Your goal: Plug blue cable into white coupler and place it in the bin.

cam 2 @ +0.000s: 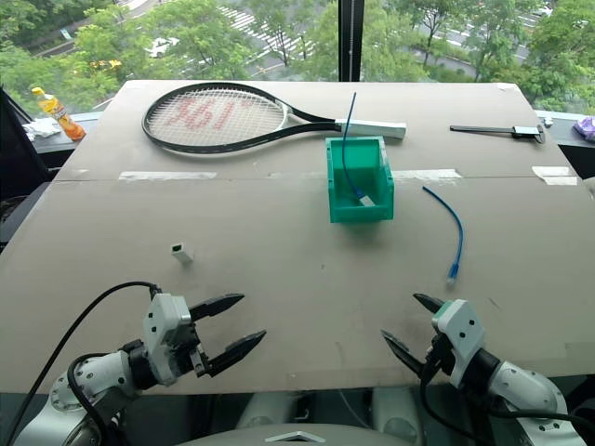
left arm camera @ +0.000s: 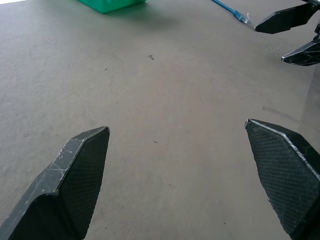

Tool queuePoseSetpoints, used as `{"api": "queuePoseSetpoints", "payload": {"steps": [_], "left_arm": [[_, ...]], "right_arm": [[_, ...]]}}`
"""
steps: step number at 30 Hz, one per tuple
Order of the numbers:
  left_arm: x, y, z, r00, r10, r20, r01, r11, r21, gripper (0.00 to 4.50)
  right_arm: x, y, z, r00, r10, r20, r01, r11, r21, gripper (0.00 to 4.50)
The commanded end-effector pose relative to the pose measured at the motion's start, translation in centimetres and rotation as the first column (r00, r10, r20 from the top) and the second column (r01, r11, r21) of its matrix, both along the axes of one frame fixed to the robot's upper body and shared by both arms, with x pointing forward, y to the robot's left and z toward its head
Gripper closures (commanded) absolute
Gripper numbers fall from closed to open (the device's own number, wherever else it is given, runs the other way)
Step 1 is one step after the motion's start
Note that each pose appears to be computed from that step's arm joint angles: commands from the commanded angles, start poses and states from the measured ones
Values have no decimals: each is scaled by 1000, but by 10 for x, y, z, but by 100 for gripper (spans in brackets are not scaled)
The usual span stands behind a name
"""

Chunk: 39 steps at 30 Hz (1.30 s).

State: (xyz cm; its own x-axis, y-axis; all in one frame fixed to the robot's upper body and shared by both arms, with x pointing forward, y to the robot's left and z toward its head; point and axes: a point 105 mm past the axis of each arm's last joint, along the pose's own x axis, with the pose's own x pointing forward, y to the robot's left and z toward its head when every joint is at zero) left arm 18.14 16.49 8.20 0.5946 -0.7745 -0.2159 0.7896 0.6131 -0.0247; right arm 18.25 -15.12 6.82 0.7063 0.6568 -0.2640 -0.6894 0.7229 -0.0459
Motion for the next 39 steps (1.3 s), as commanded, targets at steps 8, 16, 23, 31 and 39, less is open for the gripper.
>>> {"api": "queuePoseSetpoints", "payload": {"steps": [8, 16, 23, 31, 39], "left_arm": [[20, -41, 60, 981, -147, 125, 162, 980, -118, 6], [-6, -53, 55, 925, -347, 153, 353, 935, -14, 6], [-16, -66, 65, 918, -353, 181, 362, 932, -16, 0], [-20, -73, 71, 918, -342, 201, 351, 937, -7, 0], [-21, -71, 70, 917, -345, 200, 351, 936, 7, 0]], "right_arm": [[28, -4, 59, 972, 160, 175, -145, 985, -99, 0], [65, -88, 84, 869, 495, -26, -365, 604, -708, 0], [98, -108, 87, 754, 631, -182, -443, 285, -850, 86], [119, -87, 80, 632, 737, -241, -465, 110, -879, 122], [117, -90, 70, 559, 745, -364, -528, -19, -849, 122]]}}
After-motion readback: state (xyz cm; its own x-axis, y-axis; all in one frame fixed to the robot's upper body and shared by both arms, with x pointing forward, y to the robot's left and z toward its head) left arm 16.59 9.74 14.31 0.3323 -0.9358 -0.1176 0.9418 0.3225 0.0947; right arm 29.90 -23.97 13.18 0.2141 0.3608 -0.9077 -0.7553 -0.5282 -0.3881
